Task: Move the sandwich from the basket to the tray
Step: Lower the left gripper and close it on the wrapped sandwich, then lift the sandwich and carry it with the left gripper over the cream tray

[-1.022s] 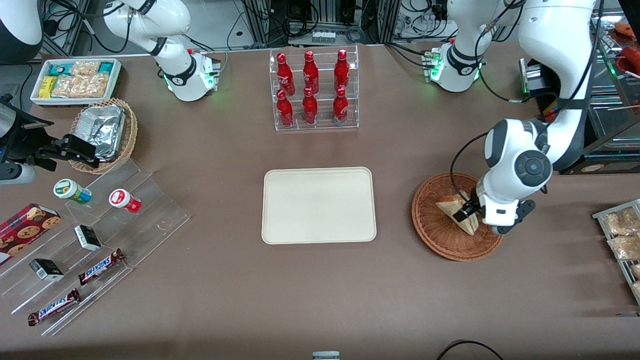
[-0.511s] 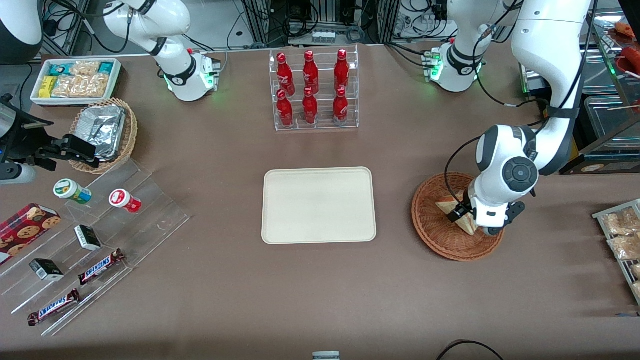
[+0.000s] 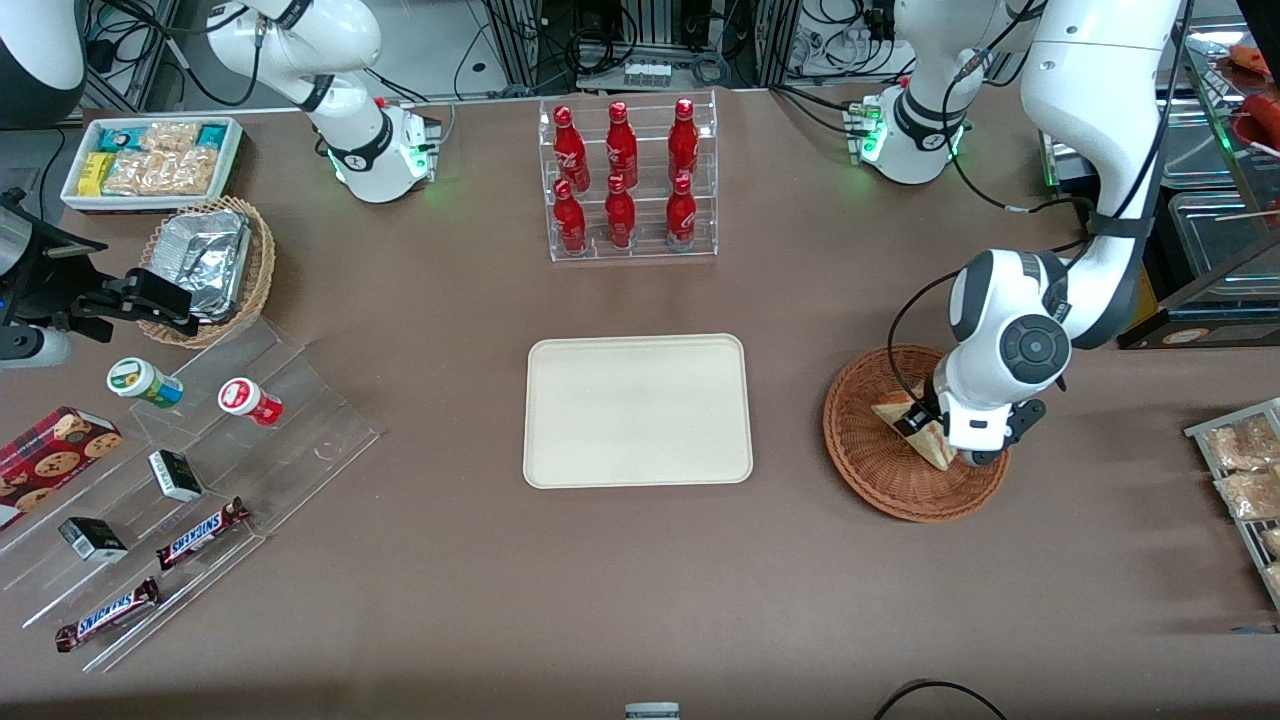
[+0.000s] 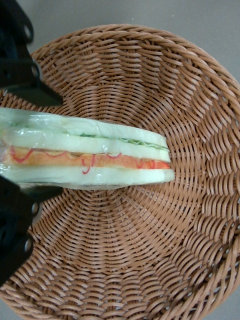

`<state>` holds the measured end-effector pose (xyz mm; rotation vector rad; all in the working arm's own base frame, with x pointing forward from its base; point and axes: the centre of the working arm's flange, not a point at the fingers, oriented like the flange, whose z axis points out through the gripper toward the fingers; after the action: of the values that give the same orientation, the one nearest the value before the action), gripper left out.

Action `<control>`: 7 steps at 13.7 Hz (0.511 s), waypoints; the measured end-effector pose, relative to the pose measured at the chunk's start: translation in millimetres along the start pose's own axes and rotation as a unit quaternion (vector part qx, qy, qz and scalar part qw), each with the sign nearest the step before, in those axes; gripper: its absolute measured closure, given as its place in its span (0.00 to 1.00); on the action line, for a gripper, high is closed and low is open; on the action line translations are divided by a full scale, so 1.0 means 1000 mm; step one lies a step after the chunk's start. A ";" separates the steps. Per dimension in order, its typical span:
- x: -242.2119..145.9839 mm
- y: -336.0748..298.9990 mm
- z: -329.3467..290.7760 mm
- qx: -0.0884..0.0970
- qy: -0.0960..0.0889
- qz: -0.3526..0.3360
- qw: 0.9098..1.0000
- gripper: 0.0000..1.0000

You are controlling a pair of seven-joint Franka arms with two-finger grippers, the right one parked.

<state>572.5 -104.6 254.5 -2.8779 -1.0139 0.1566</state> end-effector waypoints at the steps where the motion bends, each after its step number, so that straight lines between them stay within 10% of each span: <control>1: 0.000 0.000 0.000 0.000 0.000 -0.003 1.000 0.46; 7: 0.014 0.015 -0.066 0.022 -0.016 -0.005 1.000 0.74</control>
<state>600.7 -110.7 317.6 -2.8385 -1.0163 0.2227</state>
